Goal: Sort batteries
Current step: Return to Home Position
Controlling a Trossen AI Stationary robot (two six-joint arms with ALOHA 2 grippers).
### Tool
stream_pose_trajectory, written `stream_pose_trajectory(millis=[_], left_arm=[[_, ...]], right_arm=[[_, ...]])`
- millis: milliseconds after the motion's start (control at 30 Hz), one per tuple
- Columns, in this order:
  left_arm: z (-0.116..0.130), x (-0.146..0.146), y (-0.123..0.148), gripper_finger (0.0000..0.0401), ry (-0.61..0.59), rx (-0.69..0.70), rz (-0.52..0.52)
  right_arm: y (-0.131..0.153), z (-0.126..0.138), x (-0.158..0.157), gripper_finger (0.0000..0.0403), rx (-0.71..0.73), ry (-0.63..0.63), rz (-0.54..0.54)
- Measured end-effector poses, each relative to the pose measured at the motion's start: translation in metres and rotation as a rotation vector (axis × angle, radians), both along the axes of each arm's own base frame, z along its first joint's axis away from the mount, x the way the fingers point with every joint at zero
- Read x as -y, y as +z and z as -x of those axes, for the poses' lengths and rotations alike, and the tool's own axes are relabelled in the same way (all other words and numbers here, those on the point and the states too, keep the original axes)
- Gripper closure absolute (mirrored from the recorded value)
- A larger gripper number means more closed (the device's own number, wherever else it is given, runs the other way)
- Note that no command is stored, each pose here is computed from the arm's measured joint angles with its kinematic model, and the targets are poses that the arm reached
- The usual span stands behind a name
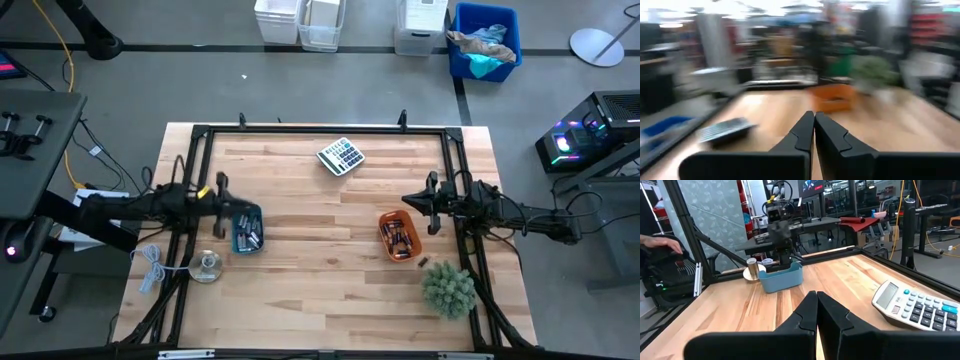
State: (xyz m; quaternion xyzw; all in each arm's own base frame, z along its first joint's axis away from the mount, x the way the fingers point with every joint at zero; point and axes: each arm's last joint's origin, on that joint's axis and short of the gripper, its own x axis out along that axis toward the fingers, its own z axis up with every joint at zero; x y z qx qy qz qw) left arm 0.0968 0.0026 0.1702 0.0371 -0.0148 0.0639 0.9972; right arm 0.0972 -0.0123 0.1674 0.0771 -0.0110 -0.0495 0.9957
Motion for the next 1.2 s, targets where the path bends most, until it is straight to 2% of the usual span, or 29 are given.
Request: stream_pose_trajectory(millis=[67, 133, 467, 1200], left_arm=[[-0.0003, 0.0044, -0.0015, 0.0396, -0.112, -0.015, -0.005], [-0.0002, 0.0074, -0.0020, 0.0396, -0.163, -0.018, 0.049], [0.0000, 0.0101, -0.0022, 0.0396, -0.203, -0.015, 0.219], [-0.0007, 0.0100, -0.0029, 0.0396, -0.197, -0.025, 0.220]], right_arm=[[0.0000, 0.0000, 0.0000, 0.0403, 0.000, 0.000, 0.000], [0.0000, 0.0000, 0.0000, 0.0403, 0.000, 0.000, 0.000], [0.0000, 0.0000, 0.0000, 0.0403, 0.000, 0.000, 0.000], [-0.0002, 0.0000, 0.0000, 0.0403, -0.001, 0.000, 0.000]])
